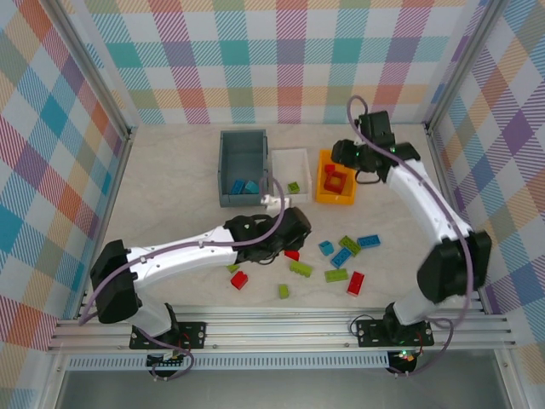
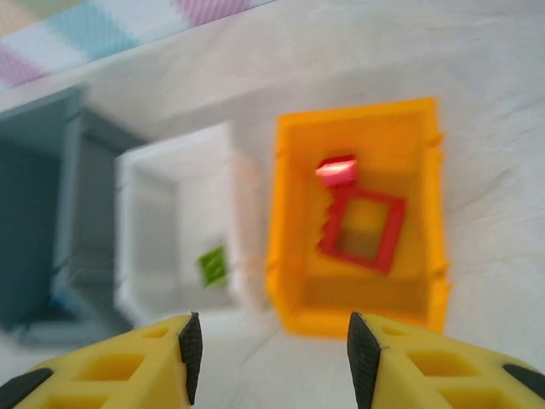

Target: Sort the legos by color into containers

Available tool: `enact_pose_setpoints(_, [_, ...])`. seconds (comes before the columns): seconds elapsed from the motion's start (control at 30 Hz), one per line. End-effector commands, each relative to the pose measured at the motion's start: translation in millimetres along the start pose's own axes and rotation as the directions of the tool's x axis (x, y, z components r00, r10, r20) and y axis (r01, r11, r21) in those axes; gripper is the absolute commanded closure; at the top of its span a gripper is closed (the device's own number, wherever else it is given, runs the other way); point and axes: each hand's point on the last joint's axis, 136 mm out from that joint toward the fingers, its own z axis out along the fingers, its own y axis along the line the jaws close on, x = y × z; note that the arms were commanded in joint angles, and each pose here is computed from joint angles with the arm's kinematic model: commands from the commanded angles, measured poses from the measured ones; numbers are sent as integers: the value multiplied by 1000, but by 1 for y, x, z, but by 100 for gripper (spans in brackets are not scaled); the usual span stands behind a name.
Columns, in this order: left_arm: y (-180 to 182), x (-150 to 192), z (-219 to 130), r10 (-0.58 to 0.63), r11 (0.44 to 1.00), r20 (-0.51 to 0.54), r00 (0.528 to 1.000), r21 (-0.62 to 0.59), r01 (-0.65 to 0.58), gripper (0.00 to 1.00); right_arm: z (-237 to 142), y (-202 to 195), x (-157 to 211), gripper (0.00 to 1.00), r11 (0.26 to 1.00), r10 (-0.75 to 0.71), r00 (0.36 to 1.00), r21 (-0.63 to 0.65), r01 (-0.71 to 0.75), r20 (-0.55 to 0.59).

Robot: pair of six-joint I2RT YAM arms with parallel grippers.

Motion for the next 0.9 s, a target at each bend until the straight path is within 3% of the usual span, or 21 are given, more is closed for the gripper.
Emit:
enact_pose_setpoints(0.0, [82, 35, 4, -188, 967, -107, 976, -193, 165, 38, -13, 59, 77, 44, 960, -197, 977, -217, 174, -85])
enact_pose_setpoints(0.13, [132, 60, 15, -350, 916, -147, 925, -262, 305, 35, -56, 118, 168, 33, 813, -391, 919, -488, 319, -52])
enact_pose_setpoints(0.27, [151, 69, 26, -423, 883, -150, 894, -288, 370, 32, -76, 124, 219, 30, 774, -442, 894, -533, 343, -67])
enact_pose_setpoints(0.57, [170, 89, 52, -471, 851, -159, 868, -340, 400, 34, -81, 127, 236, 30, 776, -450, 888, -532, 338, -92])
enact_pose_setpoints(0.87, [172, 88, 69, -459, 854, -149, 876, -346, 389, 49, -80, 136, 234, 31, 777, -451, 887, -532, 336, -98])
